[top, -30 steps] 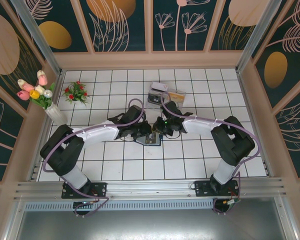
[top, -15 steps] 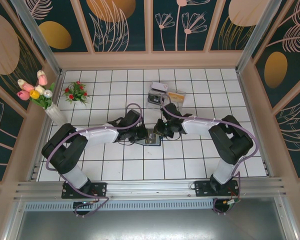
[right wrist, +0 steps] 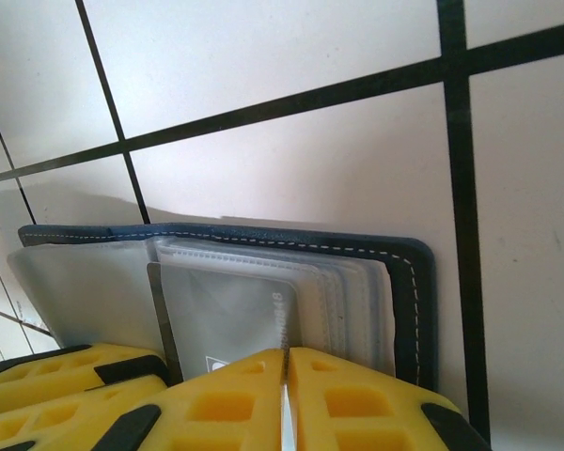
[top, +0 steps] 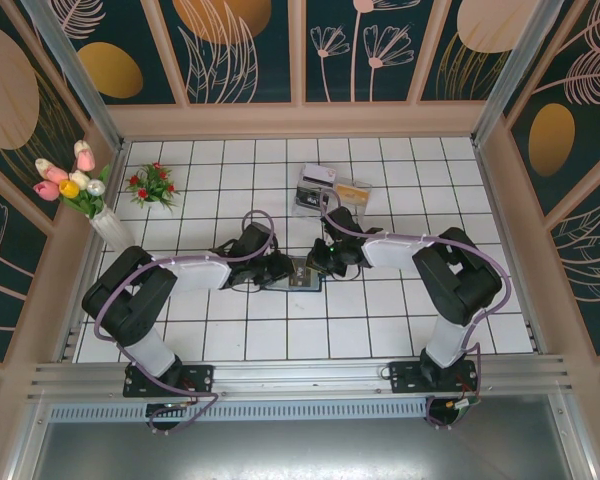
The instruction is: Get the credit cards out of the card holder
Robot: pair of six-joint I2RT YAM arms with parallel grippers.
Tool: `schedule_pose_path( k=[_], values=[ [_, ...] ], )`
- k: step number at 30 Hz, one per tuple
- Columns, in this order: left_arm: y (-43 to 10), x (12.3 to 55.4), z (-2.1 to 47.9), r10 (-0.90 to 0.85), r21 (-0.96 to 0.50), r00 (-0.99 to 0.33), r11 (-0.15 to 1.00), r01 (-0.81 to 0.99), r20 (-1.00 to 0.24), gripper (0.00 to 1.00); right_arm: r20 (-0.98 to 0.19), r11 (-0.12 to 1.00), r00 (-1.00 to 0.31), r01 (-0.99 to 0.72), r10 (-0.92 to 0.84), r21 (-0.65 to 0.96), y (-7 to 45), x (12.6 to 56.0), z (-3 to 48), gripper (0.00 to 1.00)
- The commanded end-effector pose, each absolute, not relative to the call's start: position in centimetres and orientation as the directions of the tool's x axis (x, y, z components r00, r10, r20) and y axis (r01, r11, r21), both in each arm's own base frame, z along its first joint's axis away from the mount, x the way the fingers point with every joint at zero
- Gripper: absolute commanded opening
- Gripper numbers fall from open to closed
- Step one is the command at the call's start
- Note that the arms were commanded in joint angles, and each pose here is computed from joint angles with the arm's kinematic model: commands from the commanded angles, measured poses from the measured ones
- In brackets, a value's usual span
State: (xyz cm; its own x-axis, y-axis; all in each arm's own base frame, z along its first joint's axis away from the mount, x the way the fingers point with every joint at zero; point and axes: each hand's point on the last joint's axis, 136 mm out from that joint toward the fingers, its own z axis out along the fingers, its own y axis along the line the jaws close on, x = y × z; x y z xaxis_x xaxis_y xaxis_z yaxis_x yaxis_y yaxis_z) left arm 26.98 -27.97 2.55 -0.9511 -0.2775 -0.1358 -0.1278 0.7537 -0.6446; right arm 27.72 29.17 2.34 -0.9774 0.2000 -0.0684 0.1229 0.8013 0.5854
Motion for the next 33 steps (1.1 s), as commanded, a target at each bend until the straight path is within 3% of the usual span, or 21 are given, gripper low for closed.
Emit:
schedule_pose_path(
  k=[1, 17, 24, 33],
  values=[
    [-29.2, 26.7, 3.4, -0.28, -0.724, -0.956, 0.677, -0.135, -0.084, 0.23, -0.001, 0.853, -0.979, 0.177, 0.204, 0.49, 27.0, 25.7, -1.4, 0.13],
    [-28.9, 26.6, 3.5, -0.285, -0.773, -0.957, 0.617, -0.146, -0.048, 0.16, 0.016, 0.849, -0.98, 0.181, 0.199, 0.497, 27.0, 25.5, -1.7, 0.13],
    [-28.0, 26.7, 3.2, -0.295, -0.753, -0.954, 0.64, -0.153, -0.058, 0.04, 0.014, 0.849, -0.979, 0.185, 0.205, 0.495, 26.8, 25.6, -1.6, 0.13],
    [-26.2, 26.2, 4.2, -0.293, -0.735, -0.95, 0.667, -0.122, -0.108, 0.02, 0.008, 0.852, -0.975, 0.197, 0.221, 0.484, 26.1, 25.8, -1.7, 0.15]
  ],
)
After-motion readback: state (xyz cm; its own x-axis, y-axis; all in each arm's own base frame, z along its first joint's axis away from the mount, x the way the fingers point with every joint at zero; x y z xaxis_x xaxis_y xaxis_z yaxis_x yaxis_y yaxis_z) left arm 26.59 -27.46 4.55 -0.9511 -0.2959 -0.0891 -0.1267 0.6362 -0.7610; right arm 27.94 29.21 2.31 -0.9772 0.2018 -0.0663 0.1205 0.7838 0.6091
